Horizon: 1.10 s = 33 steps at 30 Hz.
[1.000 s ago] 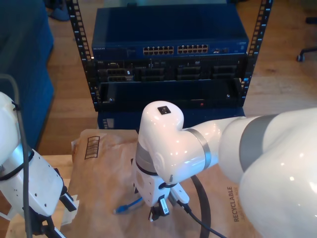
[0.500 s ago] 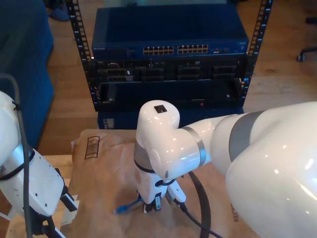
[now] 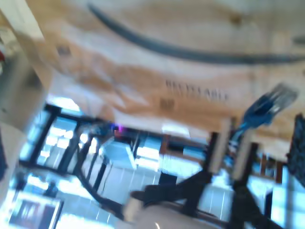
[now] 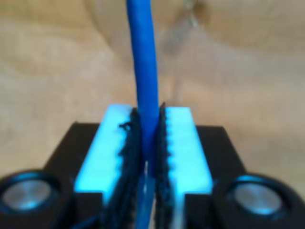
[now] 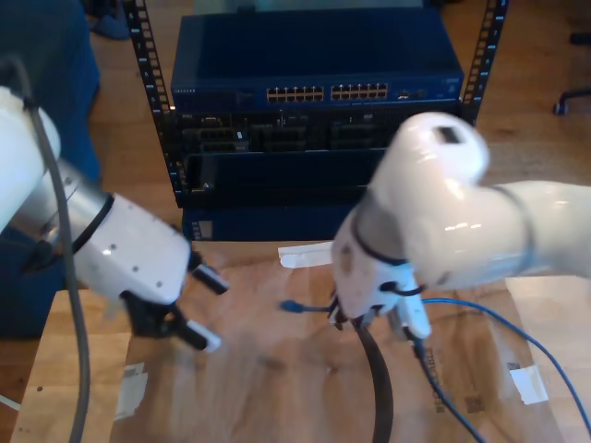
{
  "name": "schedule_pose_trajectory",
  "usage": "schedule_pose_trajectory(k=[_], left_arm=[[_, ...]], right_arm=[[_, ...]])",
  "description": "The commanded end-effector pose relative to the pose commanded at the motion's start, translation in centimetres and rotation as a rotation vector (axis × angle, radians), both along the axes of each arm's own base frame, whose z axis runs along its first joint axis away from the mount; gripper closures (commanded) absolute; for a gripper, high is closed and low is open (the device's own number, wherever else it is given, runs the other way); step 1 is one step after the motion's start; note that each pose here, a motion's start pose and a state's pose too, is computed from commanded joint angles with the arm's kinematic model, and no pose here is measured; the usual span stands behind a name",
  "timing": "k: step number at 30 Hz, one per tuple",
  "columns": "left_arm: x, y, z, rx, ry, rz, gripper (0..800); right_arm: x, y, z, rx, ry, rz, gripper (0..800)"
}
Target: Grab the cable and plug it in
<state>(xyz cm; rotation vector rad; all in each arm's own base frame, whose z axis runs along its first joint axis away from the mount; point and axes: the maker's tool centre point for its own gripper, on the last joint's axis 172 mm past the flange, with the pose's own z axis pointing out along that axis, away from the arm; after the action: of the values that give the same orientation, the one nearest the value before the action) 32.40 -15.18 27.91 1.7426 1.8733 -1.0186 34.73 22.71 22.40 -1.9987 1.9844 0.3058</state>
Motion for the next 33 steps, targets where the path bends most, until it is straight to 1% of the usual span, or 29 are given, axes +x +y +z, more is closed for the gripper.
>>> schedule_pose_trajectory(k=[3, 5, 7, 9, 10, 12, 14, 15, 19, 21, 23, 26, 28, 30, 31, 33], left_arm=[[-0.3, -2.9, 0.6, -0.042, 0.000, -0.051, 0], [-0.5, -3.8, 0.4, -0.047, 0.005, -0.077, 0], [-0.9, -5.3, 0.7, -0.048, -0.004, -0.127, 0], [-1.4, -6.9, 1.3, -0.051, -0.030, -0.187, 0], [-1.4, -7.4, 1.7, -0.054, -0.048, -0.209, 0], [-1.0, -7.7, 2.3, -0.062, -0.089, -0.233, 0], [-0.5, -7.7, 2.3, -0.069, -0.117, -0.246, 0], [-0.4, -7.9, 2.4, -0.079, -0.120, -0.245, 0], [0.0, -9.1, 3.8, -0.147, -0.139, -0.229, 0], [0.3, -9.5, 3.8, -0.166, -0.133, -0.223, 0], [0.8, -9.8, 4.6, -0.181, -0.146, -0.220, 0], [0.6, -9.8, 4.9, -0.192, -0.154, -0.230, 0], [0.6, -9.7, 5.0, -0.194, -0.155, -0.231, 0], [-0.1, -9.9, 5.3, -0.210, -0.140, -0.247, 0], [-0.7, -10.2, 5.9, -0.235, -0.123, -0.258, 0], [-2.7, -11.2, 7.8, -0.316, -0.068, -0.298, 2]], right_arm=[[-0.5, -3.1, 2.2, 0.022, -0.011, -0.063, 786], [-1.0, -4.7, 3.1, 0.034, -0.018, -0.101, 787], [-2.2, -5.4, 3.0, 0.054, 0.002, -0.125, 787], [-2.8, -6.2, 3.0, 0.084, 0.020, -0.167, 790], [-3.1, -6.5, 3.1, 0.100, 0.035, -0.184, 791], [-3.9, -6.4, 3.2, 0.148, 0.090, -0.215, 792], [-4.2, -6.3, 3.7, 0.204, 0.131, -0.244, 792], [-4.1, -6.2, 4.2, 0.232, 0.138, -0.247, 792], [-4.6, -4.9, 6.4, 0.350, 0.168, -0.216, 792], [-5.1, -5.0, 7.0, 0.380, 0.189, -0.201, 792], [-5.6, -4.7, 7.4, 0.419, 0.203, -0.182, 792], [-6.3, -3.8, 7.8, 0.485, 0.246, -0.150, 792], [-6.5, -4.1, 7.9, 0.502, 0.253, -0.142, 792], [-6.6, -3.8, 8.3, 0.524, 0.256, -0.130, 792], [-6.7, -3.5, 8.7, 0.539, 0.256, -0.120, 792], [-6.4, -3.3, 9.3, 0.552, 0.243, -0.104, 792]])
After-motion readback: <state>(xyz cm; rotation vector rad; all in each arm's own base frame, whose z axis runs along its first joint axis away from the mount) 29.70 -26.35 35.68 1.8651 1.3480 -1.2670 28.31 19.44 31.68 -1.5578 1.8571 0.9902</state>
